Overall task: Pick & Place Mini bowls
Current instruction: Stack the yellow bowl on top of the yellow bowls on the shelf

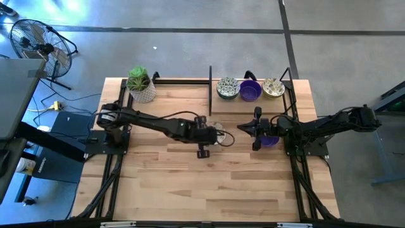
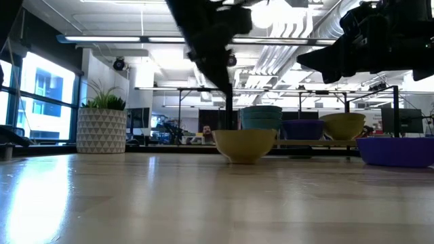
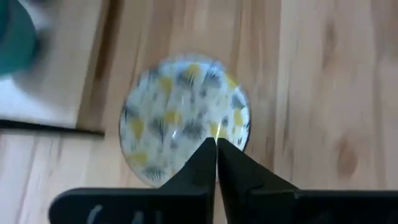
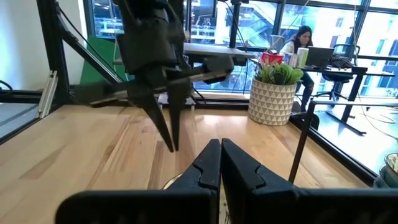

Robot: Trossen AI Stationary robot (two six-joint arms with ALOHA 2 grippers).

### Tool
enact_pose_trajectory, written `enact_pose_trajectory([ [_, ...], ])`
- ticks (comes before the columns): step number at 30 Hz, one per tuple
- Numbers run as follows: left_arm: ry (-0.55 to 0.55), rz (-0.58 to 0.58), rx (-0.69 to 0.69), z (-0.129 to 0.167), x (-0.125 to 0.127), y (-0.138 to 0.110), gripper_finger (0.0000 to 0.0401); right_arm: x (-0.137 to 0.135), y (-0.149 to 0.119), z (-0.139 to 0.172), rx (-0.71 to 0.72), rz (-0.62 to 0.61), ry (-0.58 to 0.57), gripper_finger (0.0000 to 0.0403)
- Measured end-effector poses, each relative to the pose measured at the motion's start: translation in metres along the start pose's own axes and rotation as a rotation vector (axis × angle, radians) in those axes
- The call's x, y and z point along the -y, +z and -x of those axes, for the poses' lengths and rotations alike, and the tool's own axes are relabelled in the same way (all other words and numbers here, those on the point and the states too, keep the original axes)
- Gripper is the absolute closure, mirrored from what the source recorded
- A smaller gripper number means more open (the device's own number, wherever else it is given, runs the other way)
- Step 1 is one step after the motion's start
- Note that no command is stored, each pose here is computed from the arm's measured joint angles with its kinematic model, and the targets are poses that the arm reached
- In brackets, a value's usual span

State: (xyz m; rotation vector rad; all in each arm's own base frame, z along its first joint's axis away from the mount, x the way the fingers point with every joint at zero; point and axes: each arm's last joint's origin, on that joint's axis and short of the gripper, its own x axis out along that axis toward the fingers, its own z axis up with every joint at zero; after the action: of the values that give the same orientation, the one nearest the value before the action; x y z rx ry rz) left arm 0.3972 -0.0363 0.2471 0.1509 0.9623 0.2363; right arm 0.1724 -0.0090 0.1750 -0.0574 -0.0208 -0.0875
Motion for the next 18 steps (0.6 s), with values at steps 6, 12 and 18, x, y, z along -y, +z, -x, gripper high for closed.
enact_pose_trajectory([
  [6, 0.055, 0.109, 0.12, 0.011, -0.007, -0.028, 0.0386, 0.0, -0.001, 0.0, -0.006, -0.005, 0.005, 0.0402],
  [12, 0.027, 0.242, 0.29, 0.016, -0.012, -0.07, 0.0399, 0.0, -0.003, 0.0, -0.032, -0.024, -0.006, 0.0403],
  [18, -0.004, 0.348, 0.483, 0.004, -0.011, -0.115, 0.0399, 0.002, 0.006, -0.013, -0.135, -0.096, -0.059, 0.0402],
])
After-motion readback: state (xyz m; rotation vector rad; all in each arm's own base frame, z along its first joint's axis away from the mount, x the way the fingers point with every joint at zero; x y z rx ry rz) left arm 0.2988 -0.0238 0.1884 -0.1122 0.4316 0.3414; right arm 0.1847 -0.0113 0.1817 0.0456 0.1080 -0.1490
